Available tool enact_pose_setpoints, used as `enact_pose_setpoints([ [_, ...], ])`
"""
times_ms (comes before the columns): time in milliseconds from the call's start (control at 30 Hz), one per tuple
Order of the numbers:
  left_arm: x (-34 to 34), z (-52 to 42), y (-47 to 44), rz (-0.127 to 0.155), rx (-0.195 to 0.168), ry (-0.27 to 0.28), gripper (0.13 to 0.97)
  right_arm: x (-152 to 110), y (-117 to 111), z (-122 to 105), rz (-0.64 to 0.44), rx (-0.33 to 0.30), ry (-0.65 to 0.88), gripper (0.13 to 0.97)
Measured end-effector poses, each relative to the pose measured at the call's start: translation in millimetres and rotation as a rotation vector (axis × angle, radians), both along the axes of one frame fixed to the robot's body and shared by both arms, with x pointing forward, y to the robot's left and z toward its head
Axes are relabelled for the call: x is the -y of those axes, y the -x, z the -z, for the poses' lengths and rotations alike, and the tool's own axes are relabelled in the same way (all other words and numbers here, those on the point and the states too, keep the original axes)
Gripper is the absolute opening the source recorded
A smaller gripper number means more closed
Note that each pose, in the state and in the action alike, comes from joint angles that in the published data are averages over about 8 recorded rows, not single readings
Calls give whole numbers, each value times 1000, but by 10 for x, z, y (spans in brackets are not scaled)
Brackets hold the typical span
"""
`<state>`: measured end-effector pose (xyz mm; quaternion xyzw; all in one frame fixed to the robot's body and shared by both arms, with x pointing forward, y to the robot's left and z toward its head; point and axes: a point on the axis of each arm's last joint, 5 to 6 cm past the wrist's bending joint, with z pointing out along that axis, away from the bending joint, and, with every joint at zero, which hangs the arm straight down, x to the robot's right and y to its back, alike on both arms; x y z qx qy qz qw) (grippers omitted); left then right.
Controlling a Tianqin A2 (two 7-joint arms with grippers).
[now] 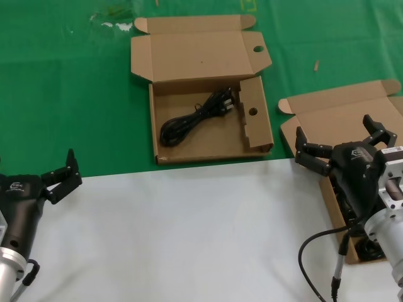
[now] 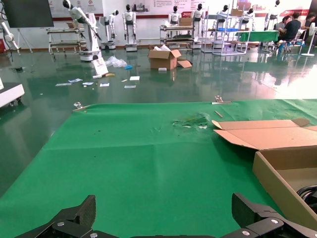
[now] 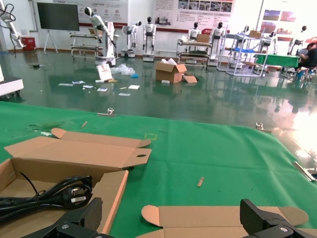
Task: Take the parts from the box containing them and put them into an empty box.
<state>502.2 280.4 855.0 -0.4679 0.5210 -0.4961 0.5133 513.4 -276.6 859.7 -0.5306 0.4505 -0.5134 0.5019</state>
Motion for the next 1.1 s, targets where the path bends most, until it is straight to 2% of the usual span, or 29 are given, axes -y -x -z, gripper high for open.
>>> enact_pose_setpoints([
  [1100,0,0,0,0,0,0,966,0,0,0,0,0,0,966],
])
